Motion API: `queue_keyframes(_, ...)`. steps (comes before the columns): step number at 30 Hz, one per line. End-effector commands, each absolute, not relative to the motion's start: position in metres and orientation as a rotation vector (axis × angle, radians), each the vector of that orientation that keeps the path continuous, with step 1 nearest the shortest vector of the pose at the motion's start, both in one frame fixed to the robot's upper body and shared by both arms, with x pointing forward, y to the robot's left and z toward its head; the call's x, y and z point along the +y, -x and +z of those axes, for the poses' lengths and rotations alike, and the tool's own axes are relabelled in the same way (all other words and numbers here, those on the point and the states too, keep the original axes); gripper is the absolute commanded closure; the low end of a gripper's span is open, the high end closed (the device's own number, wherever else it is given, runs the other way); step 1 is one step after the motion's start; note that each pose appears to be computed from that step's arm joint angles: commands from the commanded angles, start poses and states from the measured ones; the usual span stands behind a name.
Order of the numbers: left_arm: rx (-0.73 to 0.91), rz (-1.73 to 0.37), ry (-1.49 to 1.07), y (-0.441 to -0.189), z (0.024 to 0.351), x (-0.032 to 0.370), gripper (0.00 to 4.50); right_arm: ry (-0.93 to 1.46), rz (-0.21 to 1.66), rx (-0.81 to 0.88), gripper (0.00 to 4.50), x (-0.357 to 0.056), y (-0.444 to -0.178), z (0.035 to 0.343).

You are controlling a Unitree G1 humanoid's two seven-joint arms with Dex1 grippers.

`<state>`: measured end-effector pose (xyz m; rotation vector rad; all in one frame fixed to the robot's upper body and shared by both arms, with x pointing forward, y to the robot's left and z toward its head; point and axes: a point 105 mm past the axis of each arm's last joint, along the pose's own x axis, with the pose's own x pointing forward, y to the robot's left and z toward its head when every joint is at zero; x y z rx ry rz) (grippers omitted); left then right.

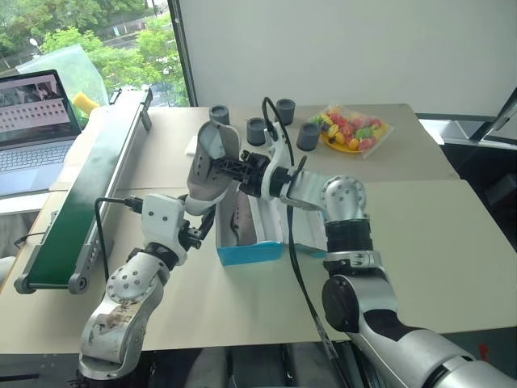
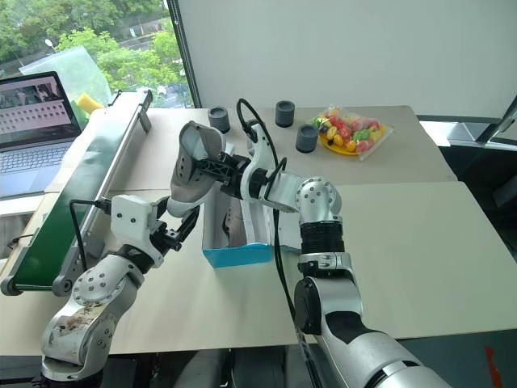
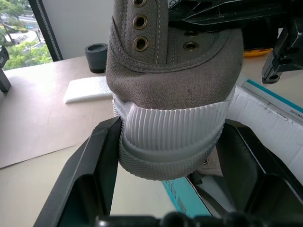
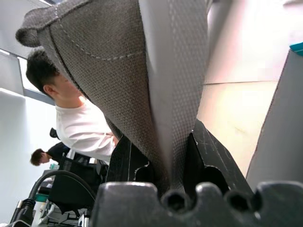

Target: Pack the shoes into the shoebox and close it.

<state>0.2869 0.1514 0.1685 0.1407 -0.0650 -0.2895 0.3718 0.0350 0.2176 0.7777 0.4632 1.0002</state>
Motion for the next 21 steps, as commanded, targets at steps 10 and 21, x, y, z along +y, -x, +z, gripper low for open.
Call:
queue_keyframes(10, -0.031, -0.507, -0.270, -0.269, 0.175, 0.153, 1.69, -0.986, 0.898, 0.286, 4.05, 0.029, -0.395, 0.277)
queue_keyframes(21, -0.052, -0.479, -0.257, -0.275, 0.178, 0.160, 0.28, -1.010, 0.849, 0.310, 4.05, 0.031, -0.395, 0.267)
